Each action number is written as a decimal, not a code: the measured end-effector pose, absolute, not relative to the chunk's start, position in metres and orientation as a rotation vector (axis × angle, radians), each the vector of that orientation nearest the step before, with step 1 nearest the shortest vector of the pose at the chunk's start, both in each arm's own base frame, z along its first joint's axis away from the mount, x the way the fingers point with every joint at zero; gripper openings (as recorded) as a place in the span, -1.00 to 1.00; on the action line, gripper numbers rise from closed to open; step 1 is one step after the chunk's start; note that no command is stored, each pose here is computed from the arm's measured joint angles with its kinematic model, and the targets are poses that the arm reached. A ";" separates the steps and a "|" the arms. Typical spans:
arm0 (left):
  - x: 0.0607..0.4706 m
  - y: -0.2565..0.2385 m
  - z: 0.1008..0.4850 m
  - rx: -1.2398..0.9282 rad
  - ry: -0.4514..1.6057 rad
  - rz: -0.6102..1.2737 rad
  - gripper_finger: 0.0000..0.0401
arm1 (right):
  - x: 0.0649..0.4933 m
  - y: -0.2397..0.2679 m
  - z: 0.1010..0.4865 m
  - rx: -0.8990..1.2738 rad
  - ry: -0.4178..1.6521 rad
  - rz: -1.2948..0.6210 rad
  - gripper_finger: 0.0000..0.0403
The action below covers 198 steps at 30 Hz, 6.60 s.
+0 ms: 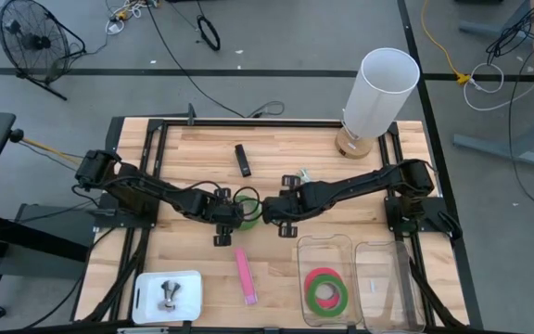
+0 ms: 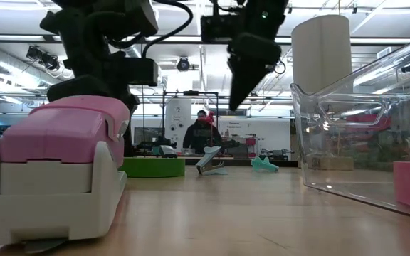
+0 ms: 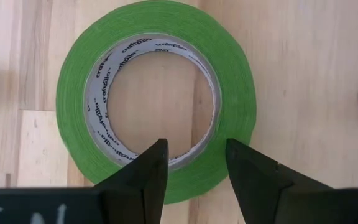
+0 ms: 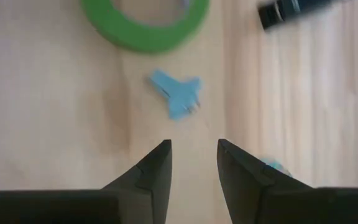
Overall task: Pick and place Stapler, Stapler remover, tape
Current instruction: Put the tape into the left transparent bin
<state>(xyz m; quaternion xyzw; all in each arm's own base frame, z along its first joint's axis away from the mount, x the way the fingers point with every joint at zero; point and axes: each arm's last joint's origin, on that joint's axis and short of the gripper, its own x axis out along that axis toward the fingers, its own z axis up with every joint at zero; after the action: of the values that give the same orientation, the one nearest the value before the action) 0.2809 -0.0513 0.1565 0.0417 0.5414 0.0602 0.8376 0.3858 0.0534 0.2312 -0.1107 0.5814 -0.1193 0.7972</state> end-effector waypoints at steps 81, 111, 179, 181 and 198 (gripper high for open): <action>0.259 -0.032 0.266 0.281 0.595 0.633 -0.56 | 0.366 0.007 0.287 0.132 0.243 -0.320 -0.18; 0.273 -0.049 0.285 0.332 0.378 0.662 -0.56 | 0.374 -0.009 0.303 0.243 0.022 -0.304 0.43; 0.239 -0.148 0.284 0.226 0.232 0.442 -0.09 | 0.183 0.086 0.342 0.594 0.774 -0.190 -0.56; 0.239 -0.151 0.284 0.186 0.231 0.393 -0.09 | 0.184 0.098 0.338 0.610 0.805 -0.162 -0.56; 0.238 -0.155 0.283 0.077 0.226 0.329 -0.09 | 0.217 0.201 0.282 0.661 1.037 0.109 -0.56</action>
<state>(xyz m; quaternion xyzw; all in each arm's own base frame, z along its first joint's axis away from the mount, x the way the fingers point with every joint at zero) 0.2378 -0.1547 0.2829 0.0385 0.1124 0.1636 0.9793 0.2174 0.2007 0.2816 0.3100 0.4863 0.0510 0.8154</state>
